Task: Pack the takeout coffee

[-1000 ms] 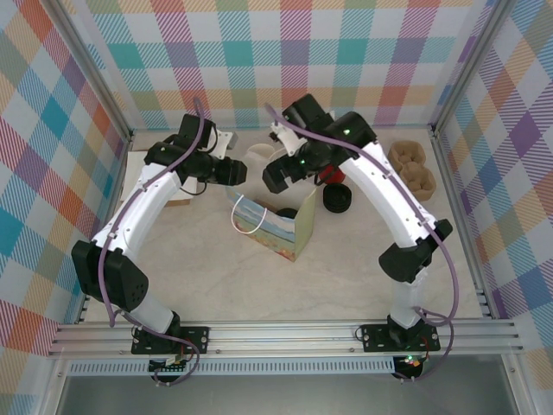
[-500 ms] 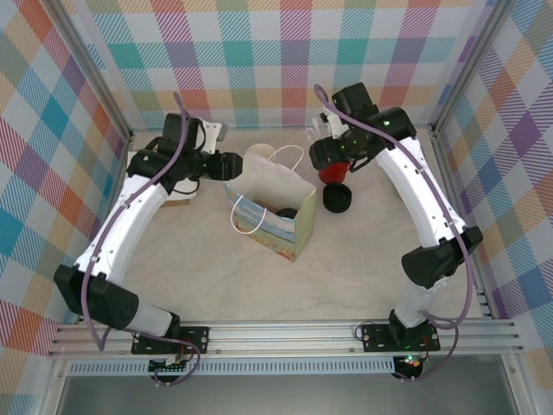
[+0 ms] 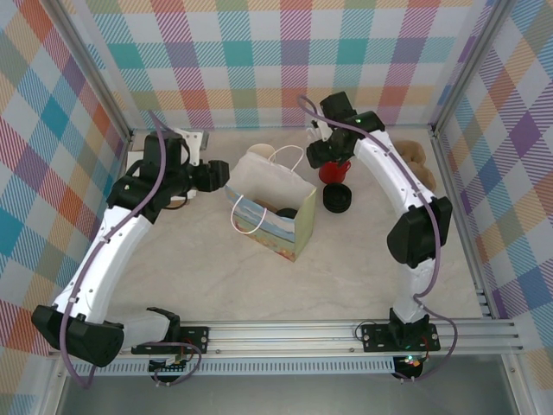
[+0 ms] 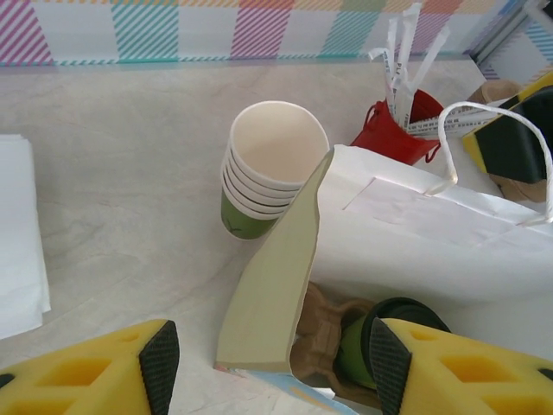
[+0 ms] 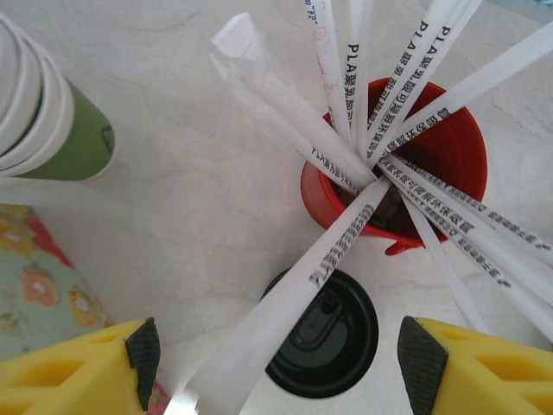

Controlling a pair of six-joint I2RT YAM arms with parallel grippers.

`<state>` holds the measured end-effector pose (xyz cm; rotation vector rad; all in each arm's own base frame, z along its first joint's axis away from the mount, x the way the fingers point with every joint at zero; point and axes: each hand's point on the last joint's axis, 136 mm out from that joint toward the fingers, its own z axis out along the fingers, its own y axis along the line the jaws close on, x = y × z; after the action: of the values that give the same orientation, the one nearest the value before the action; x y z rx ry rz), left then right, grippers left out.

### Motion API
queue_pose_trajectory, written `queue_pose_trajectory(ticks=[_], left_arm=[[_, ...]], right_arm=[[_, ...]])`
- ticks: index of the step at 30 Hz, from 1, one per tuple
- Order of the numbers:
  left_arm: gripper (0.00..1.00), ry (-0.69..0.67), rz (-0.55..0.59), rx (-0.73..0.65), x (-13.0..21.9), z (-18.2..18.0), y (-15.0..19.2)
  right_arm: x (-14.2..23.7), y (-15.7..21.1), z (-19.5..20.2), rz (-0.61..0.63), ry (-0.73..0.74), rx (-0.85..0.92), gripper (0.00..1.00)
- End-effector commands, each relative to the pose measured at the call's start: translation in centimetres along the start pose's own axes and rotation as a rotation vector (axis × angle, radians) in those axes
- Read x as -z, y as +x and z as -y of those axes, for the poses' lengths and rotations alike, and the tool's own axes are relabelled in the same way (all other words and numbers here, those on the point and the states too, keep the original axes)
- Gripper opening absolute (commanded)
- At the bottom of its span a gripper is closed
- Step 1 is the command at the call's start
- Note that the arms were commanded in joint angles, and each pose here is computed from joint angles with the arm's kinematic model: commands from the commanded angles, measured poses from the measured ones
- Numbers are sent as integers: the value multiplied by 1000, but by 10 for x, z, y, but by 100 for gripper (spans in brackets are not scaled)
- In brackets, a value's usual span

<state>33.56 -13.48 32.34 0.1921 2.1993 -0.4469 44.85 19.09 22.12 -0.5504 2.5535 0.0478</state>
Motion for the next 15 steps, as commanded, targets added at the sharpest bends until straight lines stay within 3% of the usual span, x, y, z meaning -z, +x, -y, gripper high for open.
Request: queue_pose_trajectory(ticks=[1,15], left_arm=[[62,-29,43,8,9,-6,-5],[63,-45,49,5,9,-10,-7]], right_arm=[[-7,-11,0,21,-6,21,70],[5,-13,13,17,50,32,31]])
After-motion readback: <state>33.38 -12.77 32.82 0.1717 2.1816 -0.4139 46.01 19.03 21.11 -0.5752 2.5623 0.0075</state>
